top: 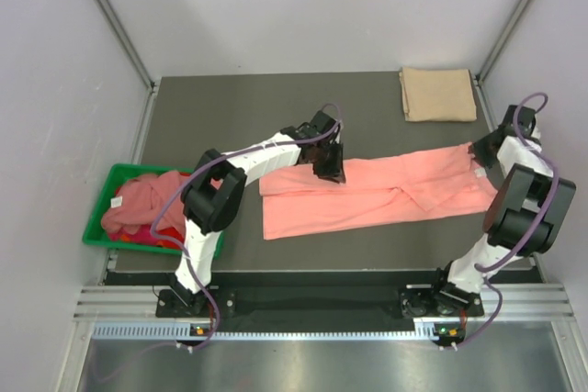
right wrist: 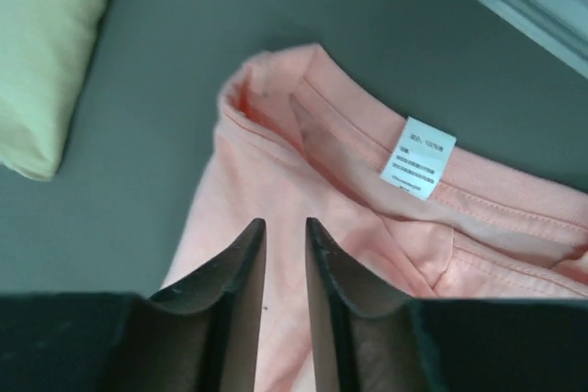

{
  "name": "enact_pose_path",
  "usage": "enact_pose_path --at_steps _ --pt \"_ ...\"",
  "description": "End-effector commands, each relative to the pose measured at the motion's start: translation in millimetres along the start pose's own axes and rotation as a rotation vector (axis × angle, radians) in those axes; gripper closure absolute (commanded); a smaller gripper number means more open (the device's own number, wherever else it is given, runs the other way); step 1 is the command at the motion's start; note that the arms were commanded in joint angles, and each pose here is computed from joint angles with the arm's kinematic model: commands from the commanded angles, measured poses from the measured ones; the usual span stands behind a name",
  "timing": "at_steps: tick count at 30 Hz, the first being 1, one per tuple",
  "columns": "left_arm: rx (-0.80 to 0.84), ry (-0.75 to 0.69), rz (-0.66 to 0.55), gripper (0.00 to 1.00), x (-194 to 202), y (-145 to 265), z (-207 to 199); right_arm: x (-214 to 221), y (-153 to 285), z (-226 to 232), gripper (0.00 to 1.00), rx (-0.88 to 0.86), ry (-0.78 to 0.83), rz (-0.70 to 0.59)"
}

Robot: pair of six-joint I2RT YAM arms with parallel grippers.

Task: Fold and stack the t-shirts
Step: Fold the tshirt

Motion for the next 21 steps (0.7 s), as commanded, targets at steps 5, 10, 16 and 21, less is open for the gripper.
enact_pose_path --at_steps 5,10,16,21 --pt "0.035 -0.018 -0.063 0.74 -6.6 43.1 -3.7 6.8 58.3 22.5 0.69 0.015 0.113 -0.069" --pt "0.038 -0.03 -0.078 0.73 -2.5 58.3 -2.1 65.3 72.3 -0.2 0.65 -0.038 0.078 -0.014" --pt "0.04 -0.025 -0.065 0.73 6.7 62.7 2.9 98.7 70.8 -12.3 0.66 -0.107 0.045 0.029" --pt "0.052 -0.019 -0.066 0.73 10.3 65.9 3.8 113.0 66.8 -15.6 0.66 -0.099 0.035 0.063"
Point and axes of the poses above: each gripper's point midway between its finger pads, its own y axis back along the fingers, its own z axis along the line the jaws close on, x = y × z, the point moved 10 cm from there along y, back along the fingers, and after that the axes turned 9 degrees about y, right-handed, at the moved point
